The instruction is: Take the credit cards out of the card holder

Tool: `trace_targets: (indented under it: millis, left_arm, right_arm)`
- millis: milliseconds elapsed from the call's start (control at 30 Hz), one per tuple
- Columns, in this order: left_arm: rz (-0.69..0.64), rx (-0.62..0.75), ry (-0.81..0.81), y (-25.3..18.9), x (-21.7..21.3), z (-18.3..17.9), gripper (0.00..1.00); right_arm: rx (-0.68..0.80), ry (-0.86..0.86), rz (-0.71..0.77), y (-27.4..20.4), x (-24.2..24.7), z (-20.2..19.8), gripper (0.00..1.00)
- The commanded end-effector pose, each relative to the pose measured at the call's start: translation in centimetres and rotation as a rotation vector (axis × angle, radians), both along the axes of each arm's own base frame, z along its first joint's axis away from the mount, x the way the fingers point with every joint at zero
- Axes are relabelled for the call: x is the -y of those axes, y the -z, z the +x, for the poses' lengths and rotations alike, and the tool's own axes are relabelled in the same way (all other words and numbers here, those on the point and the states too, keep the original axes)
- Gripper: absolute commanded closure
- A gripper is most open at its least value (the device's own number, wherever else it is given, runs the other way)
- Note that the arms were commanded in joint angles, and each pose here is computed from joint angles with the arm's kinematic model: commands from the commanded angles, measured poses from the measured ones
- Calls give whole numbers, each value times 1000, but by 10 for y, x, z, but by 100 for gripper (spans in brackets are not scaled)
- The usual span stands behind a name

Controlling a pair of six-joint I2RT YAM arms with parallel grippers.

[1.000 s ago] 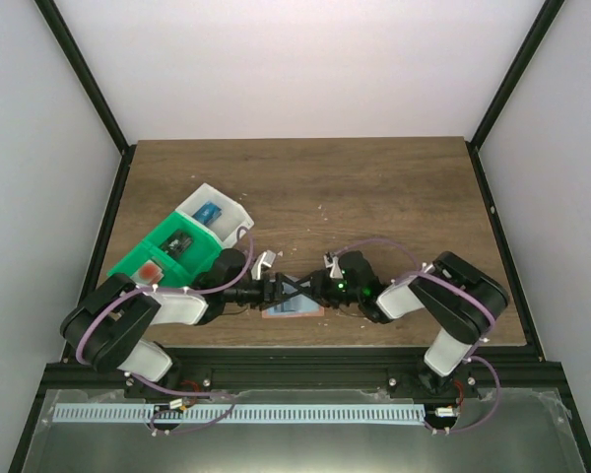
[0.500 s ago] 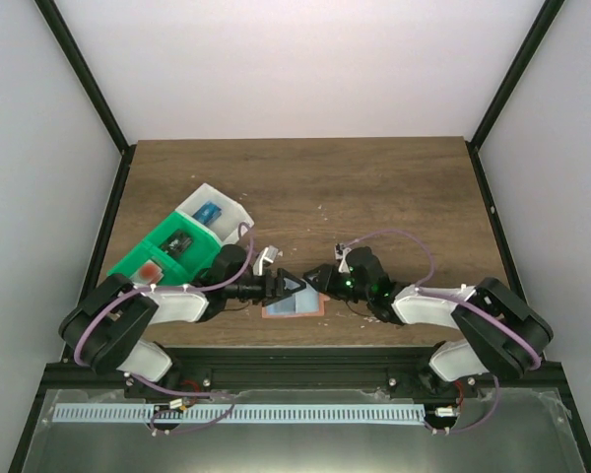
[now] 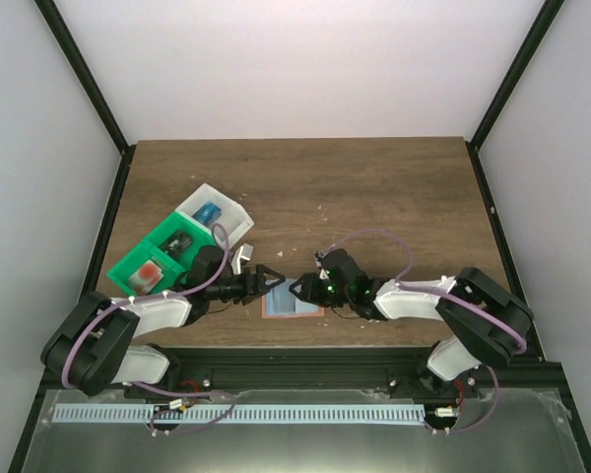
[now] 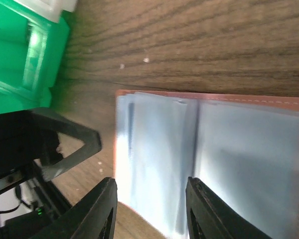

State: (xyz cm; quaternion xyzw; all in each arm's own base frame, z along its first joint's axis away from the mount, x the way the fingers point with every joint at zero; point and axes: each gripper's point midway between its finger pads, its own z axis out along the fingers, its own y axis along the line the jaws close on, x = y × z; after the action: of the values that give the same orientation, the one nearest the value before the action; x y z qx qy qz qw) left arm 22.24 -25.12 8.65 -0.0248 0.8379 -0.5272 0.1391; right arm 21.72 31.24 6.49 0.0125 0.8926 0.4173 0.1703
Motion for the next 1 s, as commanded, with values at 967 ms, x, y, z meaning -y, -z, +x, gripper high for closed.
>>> trace_targets:
  millis: [967]
  left_arm:
    - [-30,-19,64,5,15,-24,16]
  right_arm:
    - [-81,3,-121,59,11,-10,100]
